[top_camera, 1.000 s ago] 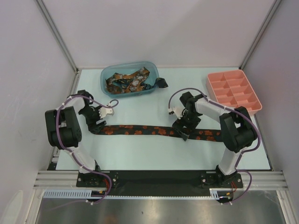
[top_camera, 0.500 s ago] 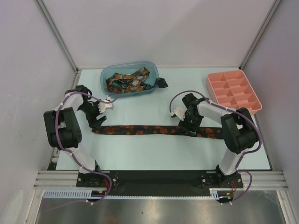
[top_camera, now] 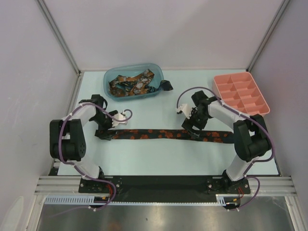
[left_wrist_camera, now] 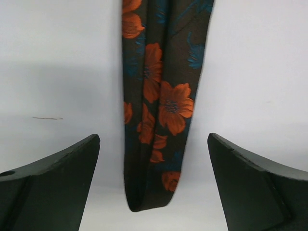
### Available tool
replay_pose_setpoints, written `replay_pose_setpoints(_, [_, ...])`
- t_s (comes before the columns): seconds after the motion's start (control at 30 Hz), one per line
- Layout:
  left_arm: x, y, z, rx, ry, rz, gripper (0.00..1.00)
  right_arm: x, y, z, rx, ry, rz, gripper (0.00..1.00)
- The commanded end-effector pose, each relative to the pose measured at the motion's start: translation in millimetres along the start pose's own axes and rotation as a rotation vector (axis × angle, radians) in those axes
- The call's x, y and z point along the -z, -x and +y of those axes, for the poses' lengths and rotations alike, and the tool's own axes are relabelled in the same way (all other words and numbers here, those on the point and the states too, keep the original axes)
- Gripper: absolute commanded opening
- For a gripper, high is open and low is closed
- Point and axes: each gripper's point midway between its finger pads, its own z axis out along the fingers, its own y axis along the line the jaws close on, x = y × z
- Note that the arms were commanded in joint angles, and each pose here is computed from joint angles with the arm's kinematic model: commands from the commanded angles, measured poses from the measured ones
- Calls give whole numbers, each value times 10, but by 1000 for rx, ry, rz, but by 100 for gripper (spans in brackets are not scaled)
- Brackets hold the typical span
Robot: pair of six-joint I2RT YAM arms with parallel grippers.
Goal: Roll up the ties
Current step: Flatten out the tie at the center of the board, then roll the tie at the center of the board.
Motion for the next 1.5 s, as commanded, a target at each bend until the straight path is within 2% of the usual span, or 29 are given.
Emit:
replay_pose_setpoints(0.0, [-77,56,271,-90,62,-9,96,395,678,65,-73,83,-263,89])
replay_pose_setpoints(0.1, [-176,114,302,-117,44,-4,84,451,1084,142,-184,197,-381,88])
replay_pose_setpoints(0.13, [-194,122,310,-113,40,-8,74,456,1168,143,-215,220,-401,84])
replay_pose_setpoints(0.23, [-201,159,335,-94,32,-26,56,422,1467,161,-329,312,-456,81])
replay_pose_setpoints(0.4, [-129,294,256,-88,2,-88,49,322,1771,322,-354,386,-478,75])
replay_pose_setpoints(0.53, [-62,372,206,-60,-24,-115,47,286,1859,425,-337,410,-492,71])
replay_pose_setpoints(0.6, [-35,407,211,-35,-21,-122,42,215,1889,487,-332,417,-484,70])
replay_pose_setpoints(0.7, [-30,409,247,5,-8,-120,26,139,2090,534,-320,407,-508,68])
replay_pose_setpoints(0.73, [-22,412,248,9,-7,-120,26,125,2146,542,-308,400,-515,70])
replay_pose_setpoints(0.77, [5,424,247,7,0,-127,37,116,2195,558,-295,391,-517,72])
replay_pose_setpoints(0.8, [-7,428,169,-11,-16,-136,53,71,2237,542,-275,361,-515,74])
replay_pose_setpoints(0.83, [50,456,148,-39,7,-145,75,37,2294,612,-247,355,-517,77])
replay_pose_setpoints(0.9, [-15,437,74,-79,17,-156,95,-15,2366,662,-224,357,-515,77])
replay_pose_setpoints(0.93, [-31,439,63,-88,20,-157,100,-111,2382,713,-226,369,-497,77])
replay_pose_setpoints(1.17, [-192,432,203,-150,42,-129,97,-314,2630,839,-230,446,-511,73])
replay_pose_setpoints(1.3, [-272,417,226,-195,22,-99,88,-372,2693,893,-229,503,-512,74])
replay_pose_setpoints(1.47, [-320,450,185,-210,-3,-101,70,-429,2735,925,-213,543,-524,74])
